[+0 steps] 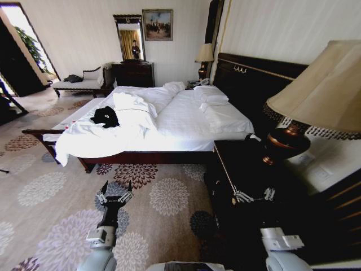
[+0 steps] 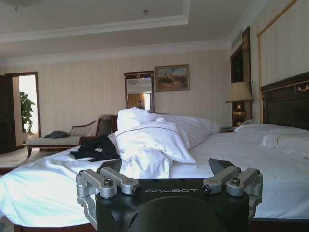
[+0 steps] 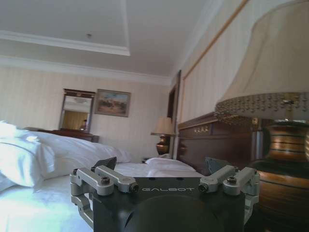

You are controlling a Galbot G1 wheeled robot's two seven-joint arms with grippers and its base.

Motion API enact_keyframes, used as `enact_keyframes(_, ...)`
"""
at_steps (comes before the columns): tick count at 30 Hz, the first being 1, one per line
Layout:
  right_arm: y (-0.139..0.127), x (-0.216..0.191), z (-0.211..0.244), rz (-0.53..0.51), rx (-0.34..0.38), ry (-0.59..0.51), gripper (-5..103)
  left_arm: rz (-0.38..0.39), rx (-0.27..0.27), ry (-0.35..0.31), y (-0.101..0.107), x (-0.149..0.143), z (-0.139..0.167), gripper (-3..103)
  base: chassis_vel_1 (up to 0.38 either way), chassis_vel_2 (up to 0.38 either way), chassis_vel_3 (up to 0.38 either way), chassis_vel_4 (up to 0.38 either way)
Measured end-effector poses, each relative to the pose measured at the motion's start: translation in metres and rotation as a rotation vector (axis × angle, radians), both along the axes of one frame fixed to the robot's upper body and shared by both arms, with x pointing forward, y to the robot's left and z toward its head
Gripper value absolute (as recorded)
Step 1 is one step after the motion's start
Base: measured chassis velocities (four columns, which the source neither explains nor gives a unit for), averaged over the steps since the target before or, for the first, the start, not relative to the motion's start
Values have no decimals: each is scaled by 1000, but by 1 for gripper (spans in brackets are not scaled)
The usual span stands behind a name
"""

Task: Fold the clothes on the bed.

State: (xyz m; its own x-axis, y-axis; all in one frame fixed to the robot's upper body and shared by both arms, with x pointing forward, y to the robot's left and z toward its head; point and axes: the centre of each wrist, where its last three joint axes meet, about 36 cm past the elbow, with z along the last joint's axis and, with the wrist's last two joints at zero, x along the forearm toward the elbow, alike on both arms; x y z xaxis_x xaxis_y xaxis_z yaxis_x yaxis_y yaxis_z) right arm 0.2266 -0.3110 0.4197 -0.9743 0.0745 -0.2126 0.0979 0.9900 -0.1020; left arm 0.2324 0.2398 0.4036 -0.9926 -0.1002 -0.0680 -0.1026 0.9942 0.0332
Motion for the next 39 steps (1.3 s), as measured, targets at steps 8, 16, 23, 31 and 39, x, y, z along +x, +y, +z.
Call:
enact_keyframes(8,9,4,-1,-73,50,-37,100,62,-23,45,-1,-17,-4,100,0,0,0,0)
enact_keyframes(16,17,-9,-3,-77,-33,-44,100,114,-29,49,3,-14,-4,100,0,0,0,0)
enact_keyframes(23,35,-22,-15,-82,22,-13,100,186,-56,22,8,-11,21,100,0,0,0,0)
enact_keyframes(31,45,-20,-23,-62,44,-8,100,178,-55,15,16,-12,36,100,0,0,0,0)
enact_keyframes(39,35,-21,-20,1,-30,-17,100,98,-76,37,5,-17,31,100,0,0,0,0)
